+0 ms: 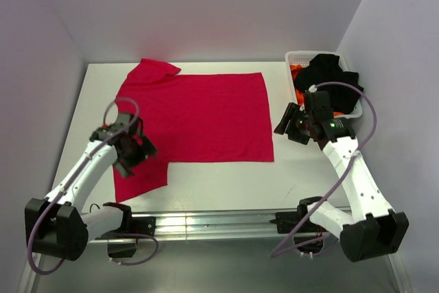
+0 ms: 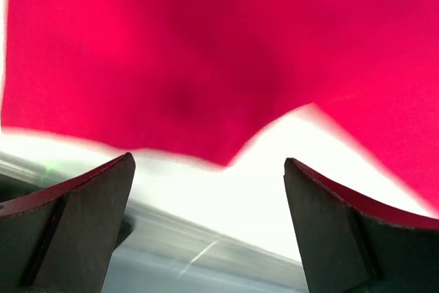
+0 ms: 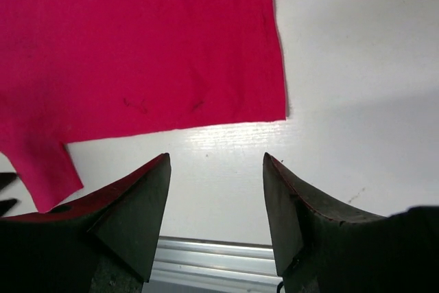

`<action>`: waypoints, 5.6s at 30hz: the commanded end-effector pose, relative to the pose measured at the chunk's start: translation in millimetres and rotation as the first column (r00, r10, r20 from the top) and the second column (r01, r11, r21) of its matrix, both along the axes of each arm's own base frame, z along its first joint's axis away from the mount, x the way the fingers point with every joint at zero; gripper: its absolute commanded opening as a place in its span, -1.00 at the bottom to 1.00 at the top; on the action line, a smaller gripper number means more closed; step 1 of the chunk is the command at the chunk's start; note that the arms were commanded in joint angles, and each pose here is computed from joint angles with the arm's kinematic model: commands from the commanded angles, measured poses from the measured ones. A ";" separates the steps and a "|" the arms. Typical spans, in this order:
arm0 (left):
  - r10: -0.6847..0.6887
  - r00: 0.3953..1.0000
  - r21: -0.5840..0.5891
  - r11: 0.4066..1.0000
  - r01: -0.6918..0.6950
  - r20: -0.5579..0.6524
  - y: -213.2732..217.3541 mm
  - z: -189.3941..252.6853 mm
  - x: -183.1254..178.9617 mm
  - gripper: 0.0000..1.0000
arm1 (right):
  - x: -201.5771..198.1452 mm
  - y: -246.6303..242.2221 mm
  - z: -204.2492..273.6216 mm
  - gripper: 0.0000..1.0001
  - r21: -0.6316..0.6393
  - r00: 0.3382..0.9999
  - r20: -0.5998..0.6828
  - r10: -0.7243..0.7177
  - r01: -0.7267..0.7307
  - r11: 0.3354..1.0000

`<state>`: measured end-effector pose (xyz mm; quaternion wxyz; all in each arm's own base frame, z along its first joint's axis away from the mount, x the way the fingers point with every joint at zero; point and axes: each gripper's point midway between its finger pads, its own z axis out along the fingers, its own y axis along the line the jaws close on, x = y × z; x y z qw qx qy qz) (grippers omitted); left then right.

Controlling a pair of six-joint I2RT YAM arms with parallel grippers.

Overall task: Fold and stack the t-shirts
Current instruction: Grap the side of the flattened tshirt closest away from the robot with both arms, then fold the flattened tshirt in 1/3 of the way

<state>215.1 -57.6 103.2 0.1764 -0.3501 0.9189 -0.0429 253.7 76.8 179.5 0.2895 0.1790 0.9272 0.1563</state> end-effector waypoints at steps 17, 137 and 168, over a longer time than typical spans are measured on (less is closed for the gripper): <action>0.233 0.946 0.072 0.972 -0.222 -0.228 -4.7 -59.9 -93.4 0.82 | -38.7 8.4 -9.4 0.23 0.030 0.996 -0.066 0.064 -0.063 0.998; -0.133 0.988 0.087 0.986 0.140 -0.084 -8.1 52.3 79.9 -0.99 | 34.5 -7.1 -62.9 -1.00 -0.069 0.963 -0.245 -0.111 0.096 0.993; -0.059 0.998 0.128 0.990 0.060 -0.010 21.9 38.0 168.5 0.75 | 109.9 -21.9 -56.8 0.84 -0.103 0.952 -0.274 -0.139 0.115 0.988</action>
